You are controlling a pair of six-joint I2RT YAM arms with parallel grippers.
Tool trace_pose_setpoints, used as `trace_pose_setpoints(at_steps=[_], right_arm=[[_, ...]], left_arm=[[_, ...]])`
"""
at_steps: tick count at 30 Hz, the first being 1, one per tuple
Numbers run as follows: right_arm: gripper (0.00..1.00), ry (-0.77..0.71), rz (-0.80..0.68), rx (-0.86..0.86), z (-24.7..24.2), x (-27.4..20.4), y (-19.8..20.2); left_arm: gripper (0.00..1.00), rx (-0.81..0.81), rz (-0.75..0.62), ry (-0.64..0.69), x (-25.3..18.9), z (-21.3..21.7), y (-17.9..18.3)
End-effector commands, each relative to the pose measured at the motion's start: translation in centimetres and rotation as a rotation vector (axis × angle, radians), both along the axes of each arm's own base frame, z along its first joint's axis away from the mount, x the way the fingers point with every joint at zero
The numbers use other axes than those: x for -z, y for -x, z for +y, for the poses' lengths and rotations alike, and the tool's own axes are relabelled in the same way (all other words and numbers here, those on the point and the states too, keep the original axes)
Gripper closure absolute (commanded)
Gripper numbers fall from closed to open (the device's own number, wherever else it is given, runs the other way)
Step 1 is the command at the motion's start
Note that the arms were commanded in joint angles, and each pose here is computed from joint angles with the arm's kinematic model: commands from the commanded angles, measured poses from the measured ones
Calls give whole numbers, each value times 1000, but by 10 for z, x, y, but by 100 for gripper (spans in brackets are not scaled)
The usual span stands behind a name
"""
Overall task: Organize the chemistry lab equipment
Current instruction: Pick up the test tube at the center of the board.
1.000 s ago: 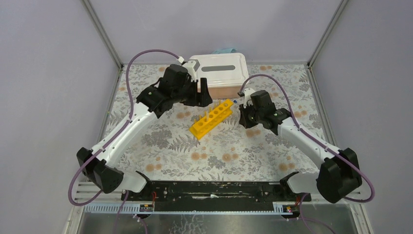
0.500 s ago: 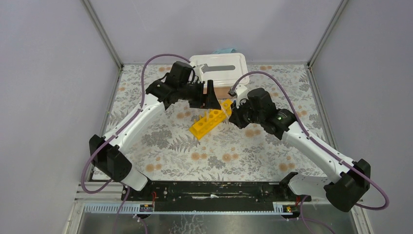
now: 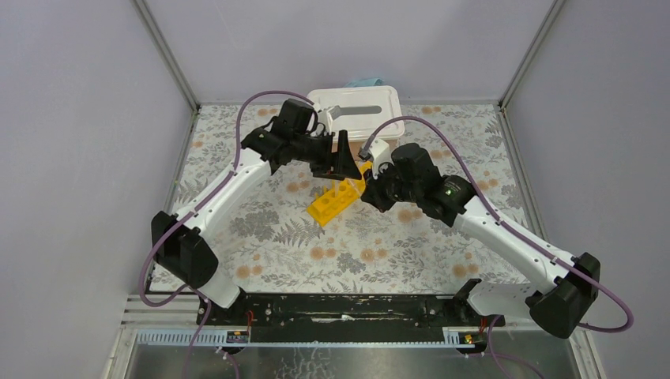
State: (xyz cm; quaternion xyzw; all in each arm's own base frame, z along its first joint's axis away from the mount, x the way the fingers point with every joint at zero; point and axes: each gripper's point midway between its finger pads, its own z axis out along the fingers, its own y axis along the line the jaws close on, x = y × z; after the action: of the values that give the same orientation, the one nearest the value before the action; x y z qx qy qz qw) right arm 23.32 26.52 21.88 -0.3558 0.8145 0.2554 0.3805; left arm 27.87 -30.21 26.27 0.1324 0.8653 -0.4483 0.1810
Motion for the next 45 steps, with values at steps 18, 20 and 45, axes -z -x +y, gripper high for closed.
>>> trace_pose_setpoints(at_steps=[18, 20, 45], right_arm=[[97, -41, -66, -91, 23, -30, 7], [97, -41, -66, -92, 23, -30, 6], [97, -36, -55, -118, 26, -28, 11]], left_arm=[[47, 132, 64, 142, -4, 1, 9], [47, 138, 67, 143, -3, 1, 11], [69, 162, 81, 148, 6, 4, 13]])
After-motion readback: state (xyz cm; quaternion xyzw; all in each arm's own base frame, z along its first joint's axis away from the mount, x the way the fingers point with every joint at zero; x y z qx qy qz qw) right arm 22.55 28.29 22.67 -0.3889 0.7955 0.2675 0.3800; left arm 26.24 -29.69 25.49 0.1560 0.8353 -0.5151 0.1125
